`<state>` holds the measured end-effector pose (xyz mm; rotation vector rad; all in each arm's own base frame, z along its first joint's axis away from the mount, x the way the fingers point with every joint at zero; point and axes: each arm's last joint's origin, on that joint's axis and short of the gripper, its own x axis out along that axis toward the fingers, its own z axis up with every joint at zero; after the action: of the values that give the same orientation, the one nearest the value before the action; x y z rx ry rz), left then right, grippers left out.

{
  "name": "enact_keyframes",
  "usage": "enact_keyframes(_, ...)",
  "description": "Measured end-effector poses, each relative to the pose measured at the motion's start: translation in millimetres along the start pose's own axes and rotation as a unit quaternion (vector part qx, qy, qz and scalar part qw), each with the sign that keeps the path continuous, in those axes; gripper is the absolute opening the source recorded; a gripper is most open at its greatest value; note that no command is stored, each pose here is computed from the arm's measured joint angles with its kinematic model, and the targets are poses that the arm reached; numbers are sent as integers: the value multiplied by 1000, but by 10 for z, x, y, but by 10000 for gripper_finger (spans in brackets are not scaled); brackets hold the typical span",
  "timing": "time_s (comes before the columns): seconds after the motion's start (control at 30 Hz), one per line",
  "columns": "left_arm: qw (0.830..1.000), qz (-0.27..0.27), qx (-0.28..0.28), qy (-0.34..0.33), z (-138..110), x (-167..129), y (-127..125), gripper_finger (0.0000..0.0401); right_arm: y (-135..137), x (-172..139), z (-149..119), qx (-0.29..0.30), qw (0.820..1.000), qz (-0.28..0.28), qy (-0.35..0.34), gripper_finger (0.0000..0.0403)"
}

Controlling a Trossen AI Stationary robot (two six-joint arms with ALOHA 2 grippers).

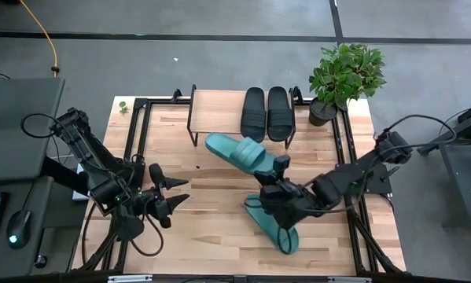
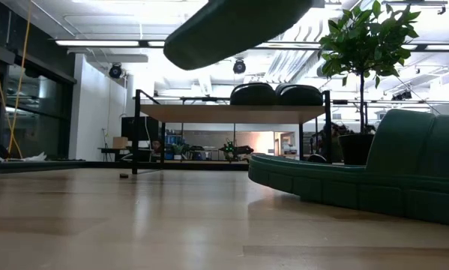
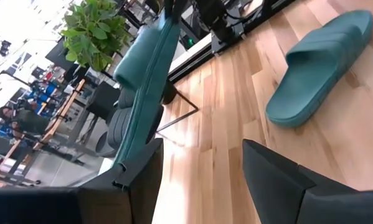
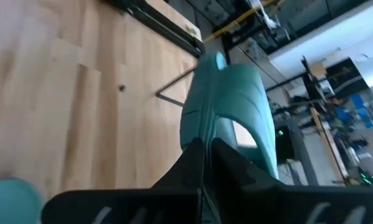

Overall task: Pick and place slides into the shelf
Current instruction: Put the left green slipper on the shelf

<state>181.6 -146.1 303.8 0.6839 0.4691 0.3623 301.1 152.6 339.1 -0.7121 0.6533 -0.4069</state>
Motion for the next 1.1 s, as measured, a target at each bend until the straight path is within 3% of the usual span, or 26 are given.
enact_keyframes(0.43,1000,0,-2,0,0,0,0,200,81,-394,66,-2,997,35,-64,0)
enact_keyframes(0.83,1000,-1,-7,-1,6,0,0,200,60,-426,126,5,996,28,-86,1)
enact_keyframes(1.1,1000,-23,-20,-6,26,1,-13,200,80,-429,128,20,994,60,-90,0)
